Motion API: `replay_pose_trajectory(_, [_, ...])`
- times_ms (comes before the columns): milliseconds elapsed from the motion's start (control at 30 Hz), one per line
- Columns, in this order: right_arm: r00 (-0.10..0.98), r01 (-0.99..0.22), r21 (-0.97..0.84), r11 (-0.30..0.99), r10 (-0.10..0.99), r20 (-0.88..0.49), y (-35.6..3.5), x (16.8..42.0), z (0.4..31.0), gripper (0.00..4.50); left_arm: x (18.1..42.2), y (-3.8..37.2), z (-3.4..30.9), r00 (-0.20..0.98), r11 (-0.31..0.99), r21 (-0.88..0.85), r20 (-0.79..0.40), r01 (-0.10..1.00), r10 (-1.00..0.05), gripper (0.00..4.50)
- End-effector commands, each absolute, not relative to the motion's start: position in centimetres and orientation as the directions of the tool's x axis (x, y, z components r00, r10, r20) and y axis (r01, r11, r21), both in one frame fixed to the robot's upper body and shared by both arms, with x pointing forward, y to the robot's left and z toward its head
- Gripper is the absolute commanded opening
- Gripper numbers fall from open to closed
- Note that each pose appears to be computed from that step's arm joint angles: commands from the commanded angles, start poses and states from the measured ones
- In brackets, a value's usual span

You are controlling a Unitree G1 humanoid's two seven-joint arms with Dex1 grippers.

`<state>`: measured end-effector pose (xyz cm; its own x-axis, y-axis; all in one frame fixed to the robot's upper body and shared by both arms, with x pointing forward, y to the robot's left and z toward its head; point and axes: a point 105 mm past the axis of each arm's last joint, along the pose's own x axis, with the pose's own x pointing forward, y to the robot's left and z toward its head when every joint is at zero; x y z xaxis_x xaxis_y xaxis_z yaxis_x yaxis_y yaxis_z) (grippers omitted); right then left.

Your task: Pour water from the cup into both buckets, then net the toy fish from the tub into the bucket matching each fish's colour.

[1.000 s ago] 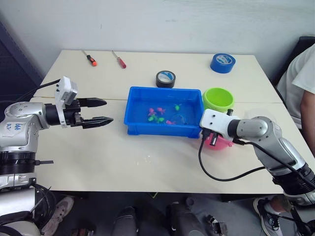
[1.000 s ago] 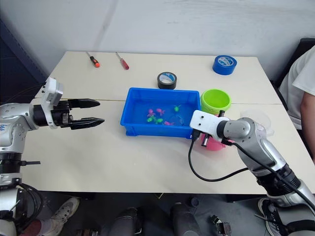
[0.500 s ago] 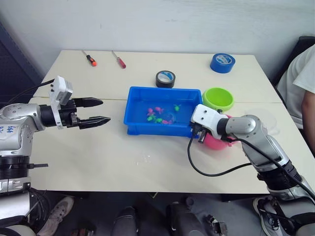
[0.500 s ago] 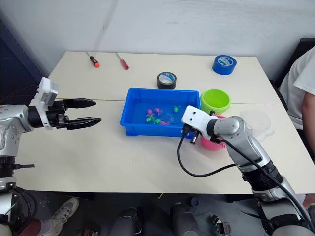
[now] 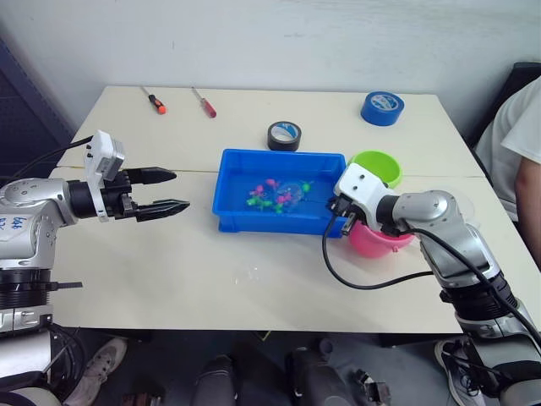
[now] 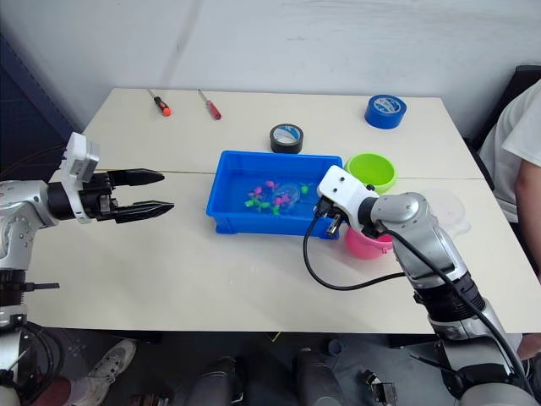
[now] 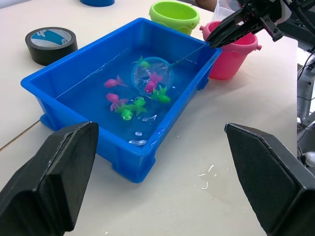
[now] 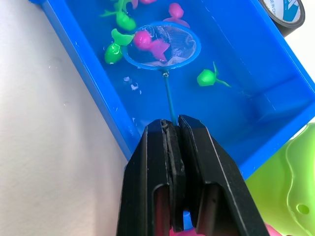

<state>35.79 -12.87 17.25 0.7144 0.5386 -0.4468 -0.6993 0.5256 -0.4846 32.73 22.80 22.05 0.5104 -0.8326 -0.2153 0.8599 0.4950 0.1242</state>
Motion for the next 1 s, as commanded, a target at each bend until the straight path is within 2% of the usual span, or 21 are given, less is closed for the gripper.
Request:
replay_pose_trajectory(33, [0.738, -0.671, -0.513, 0.536, 0.551, -0.39, -12.8, 35.7, 19.1, 0.0, 32.4, 22.9, 23.5, 0.517, 0.489, 0.173, -0.194, 0.855, -0.834, 4.47])
replay_pose_trajectory(467, [0.737, -0.675, -0.396, 0.622, 0.583, -0.341, -13.2, 34.9, 21.0, 0.0, 32.4, 23.0, 23.9, 0.506, 0.477, 0.178, -0.197, 0.86, -0.839, 4.47])
replay_pose_trajectory(800, [0.735, -0.678, -0.371, 0.635, 0.592, -0.33, -13.2, 34.4, 21.6, 0.0, 32.9, 22.8, 24.0, 0.498, 0.467, 0.185, -0.194, 0.865, -0.845, 4.47])
replay_pose_trajectory(1000, [0.744, -0.668, -0.344, 0.66, 0.605, -0.285, -14.5, 33.3, 23.1, 0.0, 33.4, 21.7, 24.3, 0.448, 0.413, 0.198, -0.18, 0.889, -0.876, 4.47])
